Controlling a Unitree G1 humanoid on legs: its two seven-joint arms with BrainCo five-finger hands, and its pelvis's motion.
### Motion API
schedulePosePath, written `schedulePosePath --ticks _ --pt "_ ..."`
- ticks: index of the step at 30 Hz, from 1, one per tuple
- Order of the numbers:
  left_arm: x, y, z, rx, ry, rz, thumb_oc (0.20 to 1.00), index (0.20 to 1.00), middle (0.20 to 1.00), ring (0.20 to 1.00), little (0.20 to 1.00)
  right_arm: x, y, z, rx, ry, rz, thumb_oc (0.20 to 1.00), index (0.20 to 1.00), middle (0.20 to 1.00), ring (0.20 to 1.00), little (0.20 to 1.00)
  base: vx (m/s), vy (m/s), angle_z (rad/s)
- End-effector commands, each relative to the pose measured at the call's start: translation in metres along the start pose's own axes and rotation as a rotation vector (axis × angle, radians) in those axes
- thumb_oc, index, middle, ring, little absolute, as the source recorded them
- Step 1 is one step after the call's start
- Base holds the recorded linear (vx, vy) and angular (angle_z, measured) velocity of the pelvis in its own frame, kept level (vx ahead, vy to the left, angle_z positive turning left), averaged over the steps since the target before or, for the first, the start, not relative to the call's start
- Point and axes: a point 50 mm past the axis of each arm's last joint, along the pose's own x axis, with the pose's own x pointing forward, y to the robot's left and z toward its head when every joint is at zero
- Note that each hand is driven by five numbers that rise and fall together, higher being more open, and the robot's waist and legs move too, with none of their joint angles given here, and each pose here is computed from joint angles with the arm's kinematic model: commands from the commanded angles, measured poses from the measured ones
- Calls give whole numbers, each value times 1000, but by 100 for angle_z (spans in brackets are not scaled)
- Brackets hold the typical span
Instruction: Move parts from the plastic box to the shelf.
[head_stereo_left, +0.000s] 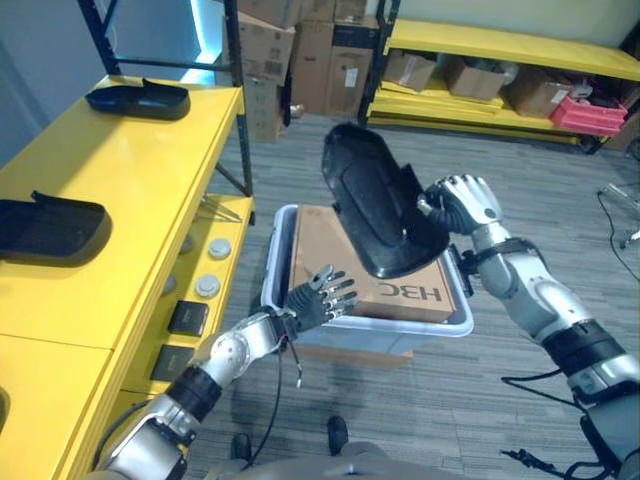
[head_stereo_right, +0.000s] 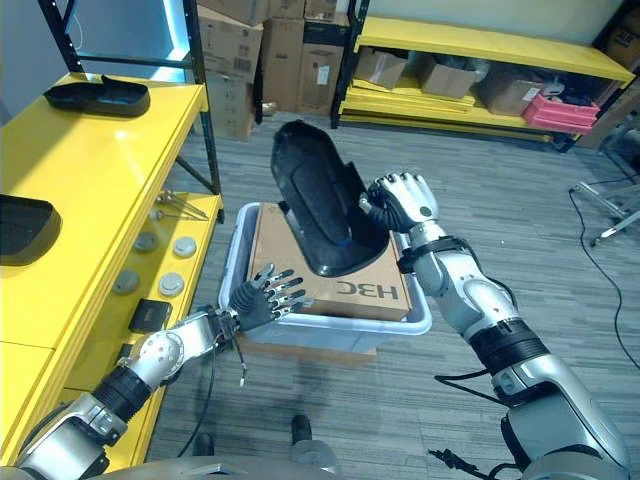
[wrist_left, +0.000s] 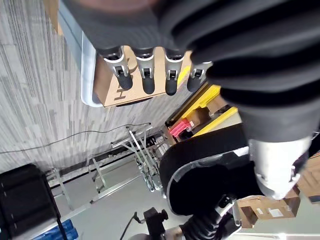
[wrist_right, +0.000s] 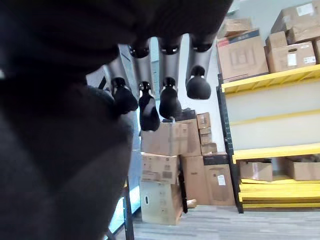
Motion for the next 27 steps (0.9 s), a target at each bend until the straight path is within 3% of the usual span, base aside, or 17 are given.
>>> schedulePosePath --ticks 1,13,14,15,22,27 --pt "26 -25 14 -15 -41 -111 1000 1000 1000 1000 1000 31 -46 8 -44 -110 -149 200 200 200 200 200 0 0 0" --pt "30 -46 39 51 -200 -153 1000 1000 1000 1000 1000 17 -11 67 188 -376 -64 200 200 200 200 200 0 0 0" --pt "30 -47 41 73 -206 -152 893 893 893 893 893 15 -11 72 211 -400 -67 200 200 200 200 200 0 0 0" --pt "31 -49 43 101 -227 -150 200 200 200 200 200 13 -11 81 251 -440 -76 200 200 200 200 200 0 0 0" --pt "24 -50 59 103 -391 -69 200 200 200 200 200 5 -13 108 402 -505 -80 200 200 200 200 200 1 7 4" --pt "10 -41 79 252 -569 70 200 200 200 200 200 -9 -5 115 513 -460 -79 200 200 200 200 200 4 14 6"
